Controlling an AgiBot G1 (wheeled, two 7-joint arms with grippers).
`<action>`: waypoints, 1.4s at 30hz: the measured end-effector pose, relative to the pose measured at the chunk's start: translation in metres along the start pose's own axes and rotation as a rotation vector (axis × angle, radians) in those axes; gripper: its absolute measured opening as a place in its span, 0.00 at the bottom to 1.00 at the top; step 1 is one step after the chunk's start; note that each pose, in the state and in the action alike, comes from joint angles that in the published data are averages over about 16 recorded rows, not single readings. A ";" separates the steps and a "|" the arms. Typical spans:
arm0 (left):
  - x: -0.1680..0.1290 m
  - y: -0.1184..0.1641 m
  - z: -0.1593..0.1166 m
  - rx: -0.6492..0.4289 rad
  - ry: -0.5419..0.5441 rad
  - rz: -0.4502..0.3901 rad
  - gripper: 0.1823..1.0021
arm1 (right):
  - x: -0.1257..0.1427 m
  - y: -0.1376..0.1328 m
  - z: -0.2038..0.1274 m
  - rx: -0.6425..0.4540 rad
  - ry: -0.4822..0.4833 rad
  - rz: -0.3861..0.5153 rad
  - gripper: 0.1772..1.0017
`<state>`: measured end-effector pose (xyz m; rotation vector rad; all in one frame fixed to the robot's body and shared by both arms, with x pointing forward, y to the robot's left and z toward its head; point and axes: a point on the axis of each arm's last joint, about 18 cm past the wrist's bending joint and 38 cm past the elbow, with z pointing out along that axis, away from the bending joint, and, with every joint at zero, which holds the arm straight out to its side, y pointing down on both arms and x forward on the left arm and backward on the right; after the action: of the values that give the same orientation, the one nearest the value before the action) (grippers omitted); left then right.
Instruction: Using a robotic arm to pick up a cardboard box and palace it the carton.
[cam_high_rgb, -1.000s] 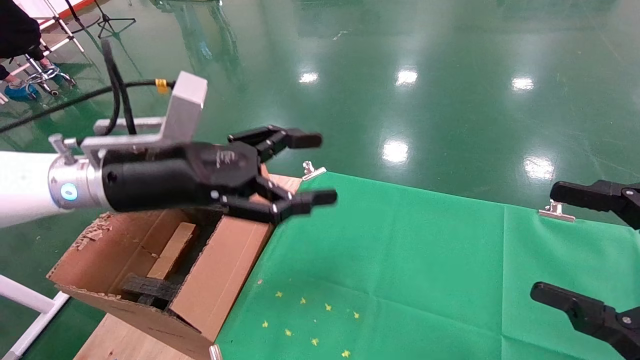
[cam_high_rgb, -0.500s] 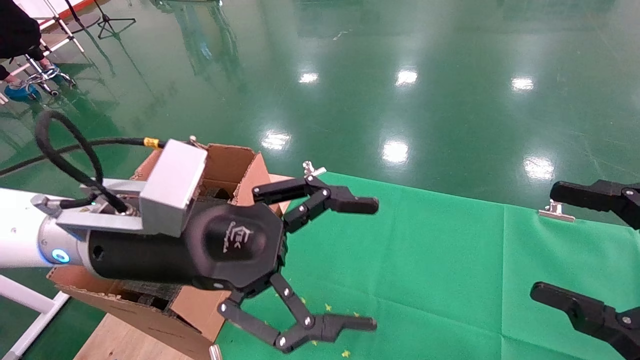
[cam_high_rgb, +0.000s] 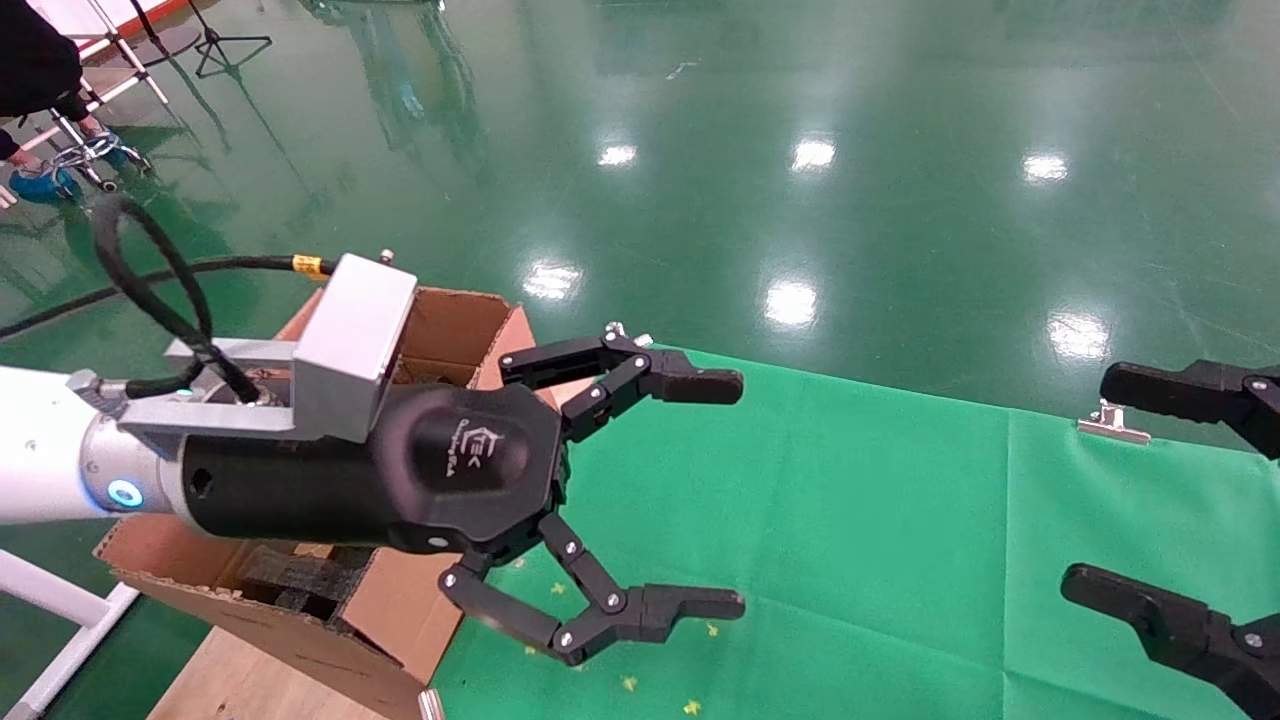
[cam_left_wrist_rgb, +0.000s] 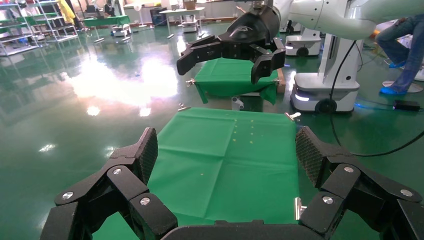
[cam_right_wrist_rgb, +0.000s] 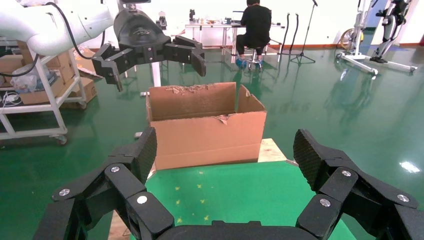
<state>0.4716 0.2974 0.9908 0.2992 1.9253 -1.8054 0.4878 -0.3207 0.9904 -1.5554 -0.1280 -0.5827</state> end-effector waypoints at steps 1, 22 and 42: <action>0.000 0.000 0.000 -0.001 -0.001 -0.001 1.00 | 0.000 0.000 0.000 0.000 0.000 0.000 1.00; -0.004 0.001 -0.002 -0.007 -0.014 -0.006 1.00 | 0.000 0.000 0.000 0.000 0.000 0.000 1.00; -0.005 0.001 -0.002 -0.008 -0.015 -0.007 1.00 | 0.000 0.000 0.000 0.000 0.000 0.000 1.00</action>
<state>0.4756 0.3002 0.9921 0.2751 1.9251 -1.7989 0.4878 -0.3207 0.9903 -1.5554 -0.1281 -0.5825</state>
